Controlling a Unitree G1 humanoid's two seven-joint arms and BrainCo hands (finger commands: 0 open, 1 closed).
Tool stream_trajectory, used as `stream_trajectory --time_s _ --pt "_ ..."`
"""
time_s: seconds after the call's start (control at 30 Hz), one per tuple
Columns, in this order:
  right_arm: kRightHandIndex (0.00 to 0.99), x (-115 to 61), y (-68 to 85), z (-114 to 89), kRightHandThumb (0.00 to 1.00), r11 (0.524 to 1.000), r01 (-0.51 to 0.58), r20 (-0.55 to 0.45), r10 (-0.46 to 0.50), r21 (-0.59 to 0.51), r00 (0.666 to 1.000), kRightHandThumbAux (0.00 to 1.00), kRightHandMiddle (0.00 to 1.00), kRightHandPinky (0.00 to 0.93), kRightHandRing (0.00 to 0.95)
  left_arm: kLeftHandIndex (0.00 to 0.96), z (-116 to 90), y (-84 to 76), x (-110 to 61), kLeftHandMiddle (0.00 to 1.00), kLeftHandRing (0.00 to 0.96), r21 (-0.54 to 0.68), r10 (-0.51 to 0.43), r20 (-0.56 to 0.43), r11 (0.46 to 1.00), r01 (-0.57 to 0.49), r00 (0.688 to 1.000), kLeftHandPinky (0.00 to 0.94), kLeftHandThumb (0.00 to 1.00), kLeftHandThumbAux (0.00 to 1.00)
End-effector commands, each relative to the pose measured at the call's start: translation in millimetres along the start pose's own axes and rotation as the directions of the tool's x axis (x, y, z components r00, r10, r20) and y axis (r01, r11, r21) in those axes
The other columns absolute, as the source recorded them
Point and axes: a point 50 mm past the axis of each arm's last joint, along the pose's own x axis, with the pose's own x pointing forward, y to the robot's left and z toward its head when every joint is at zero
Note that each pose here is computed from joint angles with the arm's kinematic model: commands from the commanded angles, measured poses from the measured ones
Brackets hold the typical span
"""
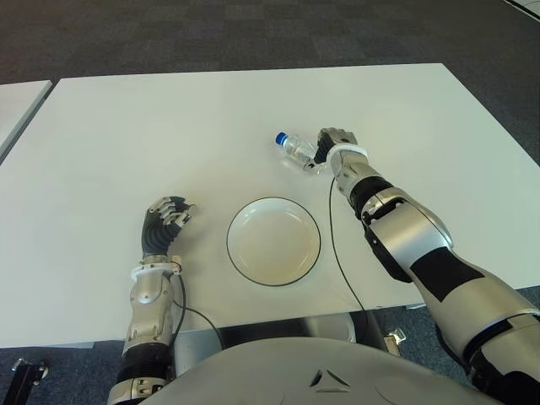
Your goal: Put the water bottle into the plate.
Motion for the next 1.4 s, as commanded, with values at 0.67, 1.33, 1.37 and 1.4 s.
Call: stream_trajectory --time_s 0.67,1.33,1.37,1.4 --pt "0.437 -0.8 0.2 2 0.696 0.998 0.032 -0.029 -0.03 0.058 0.999 0.728 0.837 0.857 0.839 0.429 -1 -1.5 -0.9 0.499 0.482 -0.007 0.013 -0.011 1.0 -0.013 1.0 0.476 0.705 0.714" --pt "0.436 2.2 -19.6 0 0.697 0.855 0.124 -0.042 -0.119 0.503 0.992 0.728 0.886 0.884 0.876 0.429 -2 -5.0 4.1 0.511 0.494 -0.014 0.021 -0.015 1.0 -0.021 1.0 0.481 0.705 0.715" --pt "0.436 2.3 -19.9 -1 0.697 0.845 0.125 -0.043 -0.12 0.52 0.992 0.728 0.889 0.885 0.879 0.43 -2 -5.0 4.4 0.511 0.495 -0.015 0.022 -0.016 1.0 -0.023 1.0 0.481 0.705 0.715" --pt "0.436 2.2 -19.2 -1 0.697 0.827 0.123 -0.042 -0.12 0.549 0.992 0.728 0.89 0.886 0.88 0.43 -2 -5.0 4.6 0.512 0.495 -0.015 0.025 -0.017 1.0 -0.025 1.0 0.481 0.705 0.715"
